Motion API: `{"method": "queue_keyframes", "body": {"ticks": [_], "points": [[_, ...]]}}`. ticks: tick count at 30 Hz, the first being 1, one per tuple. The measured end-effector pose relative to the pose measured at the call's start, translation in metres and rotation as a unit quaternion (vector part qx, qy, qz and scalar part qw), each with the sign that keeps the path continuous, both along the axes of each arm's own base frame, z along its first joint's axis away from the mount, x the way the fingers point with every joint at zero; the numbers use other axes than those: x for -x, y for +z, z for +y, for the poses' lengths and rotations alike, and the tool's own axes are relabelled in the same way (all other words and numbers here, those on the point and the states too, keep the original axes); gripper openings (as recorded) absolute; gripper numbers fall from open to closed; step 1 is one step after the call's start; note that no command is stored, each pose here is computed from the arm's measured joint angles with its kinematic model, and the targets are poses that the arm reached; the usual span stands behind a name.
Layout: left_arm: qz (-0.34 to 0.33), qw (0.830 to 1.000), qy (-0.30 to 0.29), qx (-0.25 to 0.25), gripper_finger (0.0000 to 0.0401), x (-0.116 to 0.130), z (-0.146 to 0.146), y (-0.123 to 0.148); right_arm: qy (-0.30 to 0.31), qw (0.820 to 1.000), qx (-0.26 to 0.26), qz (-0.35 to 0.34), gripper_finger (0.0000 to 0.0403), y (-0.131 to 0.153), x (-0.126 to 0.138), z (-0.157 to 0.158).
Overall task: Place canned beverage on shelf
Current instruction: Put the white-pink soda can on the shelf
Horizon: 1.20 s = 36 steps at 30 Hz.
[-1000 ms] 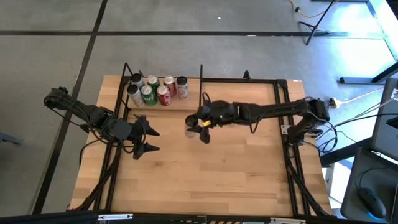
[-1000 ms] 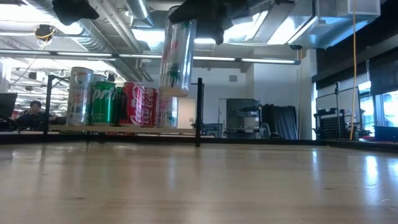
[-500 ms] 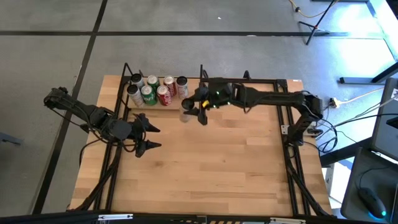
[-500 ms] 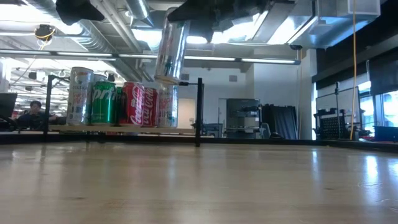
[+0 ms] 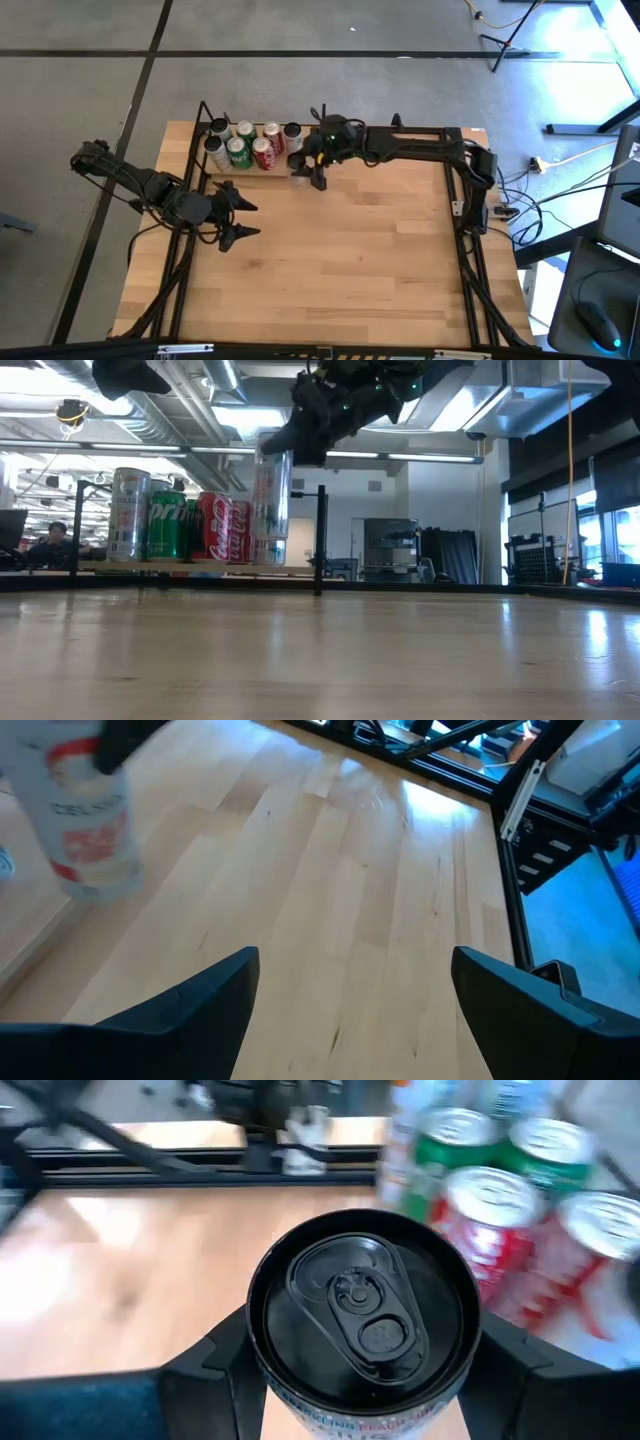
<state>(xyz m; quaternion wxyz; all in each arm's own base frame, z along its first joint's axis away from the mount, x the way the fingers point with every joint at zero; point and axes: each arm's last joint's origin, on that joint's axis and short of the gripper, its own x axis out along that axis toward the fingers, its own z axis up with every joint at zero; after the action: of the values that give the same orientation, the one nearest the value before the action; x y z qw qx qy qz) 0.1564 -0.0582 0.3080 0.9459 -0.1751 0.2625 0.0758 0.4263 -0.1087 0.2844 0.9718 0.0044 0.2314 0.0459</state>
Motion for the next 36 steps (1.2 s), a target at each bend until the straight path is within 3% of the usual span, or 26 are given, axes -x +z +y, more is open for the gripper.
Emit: {"method": "queue_keyframes", "body": {"ticks": [6,10,20,36], "points": [[0.0,1.0,0.0,0.0,0.032,0.0,0.0,0.0,0.071,0.997,-0.023,0.009,0.0218,-0.001,-0.004,0.029],[0.0,1.0,0.0,0.0,0.032,0.0,0.0,0.0,0.1,0.995,-0.01,0.015,0.0218,-0.008,-0.01,0.053],[0.0,1.0,0.0,-0.001,0.032,0.0,0.0,0.0,0.138,0.988,-0.016,0.07,0.0218,-0.057,-0.031,0.097],[0.001,1.0,-0.004,0.002,0.032,0.0,0.0,0.0,0.14,0.986,-0.003,0.085,0.0219,-0.067,-0.033,0.101]]}}
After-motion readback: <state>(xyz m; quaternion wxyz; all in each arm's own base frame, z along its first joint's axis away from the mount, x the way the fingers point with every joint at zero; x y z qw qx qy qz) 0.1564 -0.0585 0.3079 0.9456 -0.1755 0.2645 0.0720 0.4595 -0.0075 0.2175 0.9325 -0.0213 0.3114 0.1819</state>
